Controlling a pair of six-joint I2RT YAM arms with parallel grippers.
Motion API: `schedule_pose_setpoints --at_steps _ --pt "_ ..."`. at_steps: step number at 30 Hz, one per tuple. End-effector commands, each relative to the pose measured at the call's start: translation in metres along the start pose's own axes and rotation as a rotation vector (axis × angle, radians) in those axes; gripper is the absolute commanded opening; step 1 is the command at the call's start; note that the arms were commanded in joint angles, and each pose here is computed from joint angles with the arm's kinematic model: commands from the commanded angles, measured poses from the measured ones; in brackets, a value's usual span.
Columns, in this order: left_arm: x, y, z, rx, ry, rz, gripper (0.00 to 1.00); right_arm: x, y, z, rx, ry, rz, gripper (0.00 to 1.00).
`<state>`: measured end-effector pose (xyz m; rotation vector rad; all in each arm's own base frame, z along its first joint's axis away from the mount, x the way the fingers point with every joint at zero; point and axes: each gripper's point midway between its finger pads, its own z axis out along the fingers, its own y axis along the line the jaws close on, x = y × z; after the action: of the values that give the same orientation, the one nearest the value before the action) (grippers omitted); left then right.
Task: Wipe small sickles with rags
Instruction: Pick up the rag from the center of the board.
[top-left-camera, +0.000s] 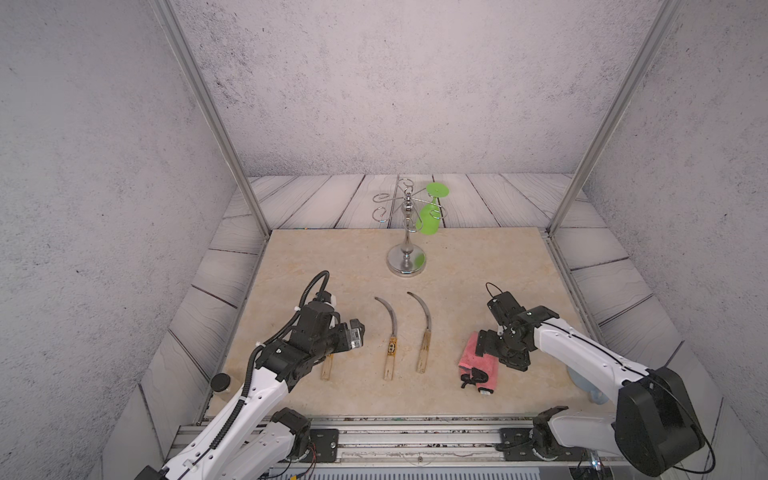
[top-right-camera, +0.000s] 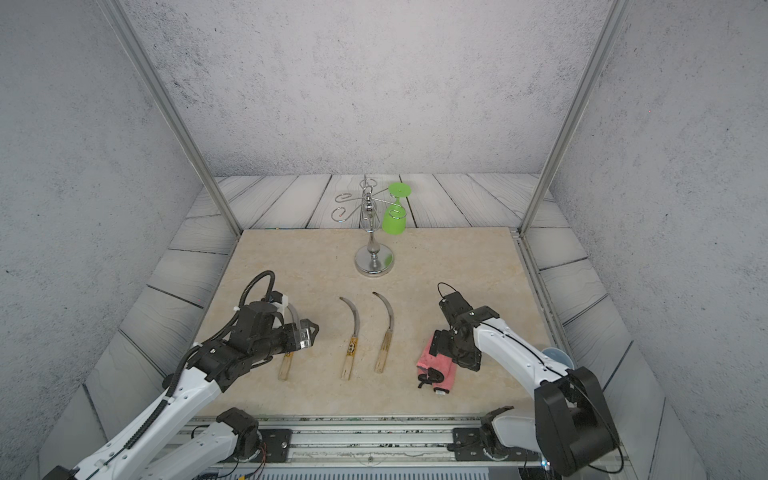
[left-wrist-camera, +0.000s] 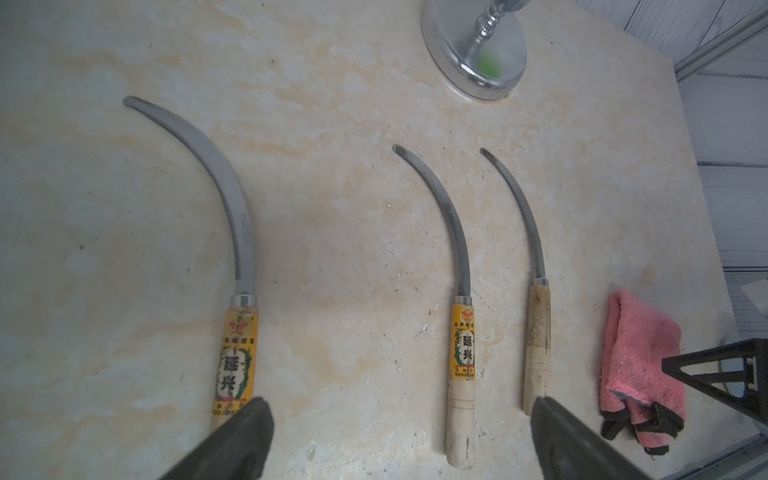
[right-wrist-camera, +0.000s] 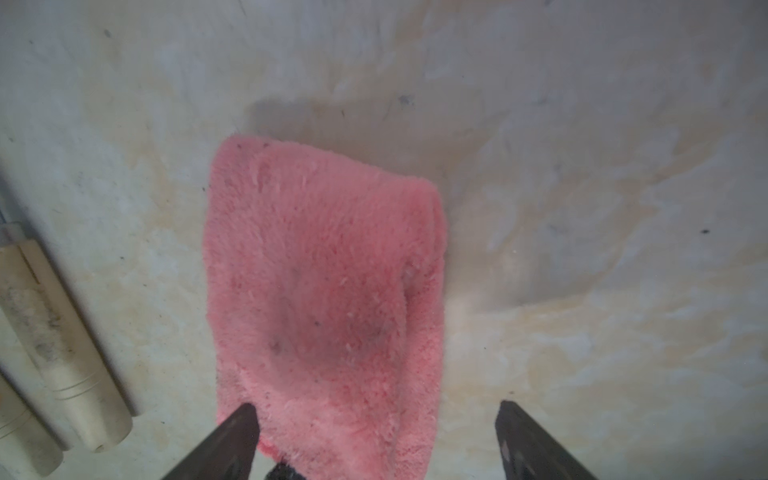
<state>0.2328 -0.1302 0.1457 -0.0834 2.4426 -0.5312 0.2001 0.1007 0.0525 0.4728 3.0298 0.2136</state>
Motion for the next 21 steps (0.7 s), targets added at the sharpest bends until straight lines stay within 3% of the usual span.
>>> schedule_pose_setpoints --at_steps 1,11,15,21 --pt "0.012 -0.001 0.001 -0.016 0.049 0.026 1.00 0.002 0.003 0.013 -0.006 0.025 0.017 0.88" --pt "0.028 -0.031 0.008 0.007 0.137 0.145 1.00 0.005 0.004 0.033 -0.003 0.062 0.034 0.78" --pt "0.038 -0.047 0.016 0.016 0.174 0.202 0.99 0.005 0.005 0.038 -0.011 0.068 0.038 0.60" --pt "0.054 -0.072 0.027 0.043 0.239 0.273 0.87 -0.003 0.015 0.030 -0.049 0.033 0.023 0.28"
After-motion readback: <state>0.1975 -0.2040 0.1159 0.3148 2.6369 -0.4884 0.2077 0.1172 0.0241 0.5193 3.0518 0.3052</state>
